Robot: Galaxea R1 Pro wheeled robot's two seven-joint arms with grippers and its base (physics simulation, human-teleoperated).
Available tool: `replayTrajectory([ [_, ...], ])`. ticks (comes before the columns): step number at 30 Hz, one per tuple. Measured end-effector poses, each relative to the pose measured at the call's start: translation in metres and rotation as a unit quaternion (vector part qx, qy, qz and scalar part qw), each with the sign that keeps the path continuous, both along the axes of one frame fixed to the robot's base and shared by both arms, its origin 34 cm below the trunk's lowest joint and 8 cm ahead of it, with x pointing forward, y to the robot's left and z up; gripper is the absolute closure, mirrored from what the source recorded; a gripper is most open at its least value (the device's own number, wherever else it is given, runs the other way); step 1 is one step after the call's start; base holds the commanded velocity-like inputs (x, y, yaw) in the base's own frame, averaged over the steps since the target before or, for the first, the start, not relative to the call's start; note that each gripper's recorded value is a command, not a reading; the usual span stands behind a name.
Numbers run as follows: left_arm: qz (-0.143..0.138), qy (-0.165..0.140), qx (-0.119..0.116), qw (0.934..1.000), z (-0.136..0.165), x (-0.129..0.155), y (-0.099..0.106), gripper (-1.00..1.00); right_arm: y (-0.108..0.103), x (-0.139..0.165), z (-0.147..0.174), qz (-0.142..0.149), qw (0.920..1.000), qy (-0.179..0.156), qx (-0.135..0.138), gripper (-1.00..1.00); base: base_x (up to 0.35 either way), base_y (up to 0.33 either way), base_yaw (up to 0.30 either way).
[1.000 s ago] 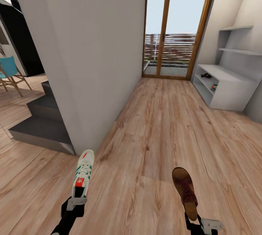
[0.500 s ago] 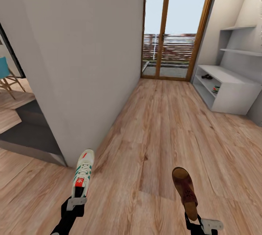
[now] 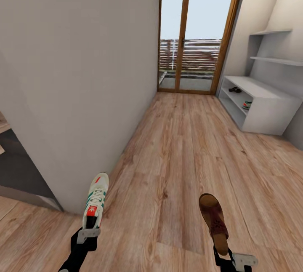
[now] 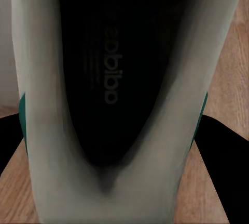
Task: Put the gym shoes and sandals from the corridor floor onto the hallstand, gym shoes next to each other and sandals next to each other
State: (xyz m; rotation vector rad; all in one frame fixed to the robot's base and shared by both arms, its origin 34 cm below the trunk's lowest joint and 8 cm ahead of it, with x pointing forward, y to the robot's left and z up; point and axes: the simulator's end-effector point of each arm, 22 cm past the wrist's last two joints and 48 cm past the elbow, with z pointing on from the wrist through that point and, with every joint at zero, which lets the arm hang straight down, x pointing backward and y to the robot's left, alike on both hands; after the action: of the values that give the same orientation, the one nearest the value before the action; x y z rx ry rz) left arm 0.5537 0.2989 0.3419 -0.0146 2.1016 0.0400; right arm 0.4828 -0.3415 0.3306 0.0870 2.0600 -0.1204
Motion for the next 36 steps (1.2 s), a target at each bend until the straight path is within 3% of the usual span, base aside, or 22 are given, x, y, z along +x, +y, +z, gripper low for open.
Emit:
replayTrajectory([
  [14,-0.001,0.001,0.0,1.0,-0.0004,-0.0004,-0.0008,1.0,0.0003,-0.0007,-0.0007,0.0,1.0,0.001,0.0,1.0,0.338,0.0,-0.009],
  [30,0.0,-0.005,0.0,1.0,0.005,0.0025,-0.0002,1.0,0.0,0.0022,0.0037,0.0,1.0,-0.004,0.0,1.0,0.338,0.0,-0.238],
  [36,0.0,-0.007,0.0,1.0,0.006,0.003,0.0,1.0,0.0001,0.0027,0.0045,0.0,1.0,-0.006,0.0,1.0,0.339,0.0,-0.082],
])
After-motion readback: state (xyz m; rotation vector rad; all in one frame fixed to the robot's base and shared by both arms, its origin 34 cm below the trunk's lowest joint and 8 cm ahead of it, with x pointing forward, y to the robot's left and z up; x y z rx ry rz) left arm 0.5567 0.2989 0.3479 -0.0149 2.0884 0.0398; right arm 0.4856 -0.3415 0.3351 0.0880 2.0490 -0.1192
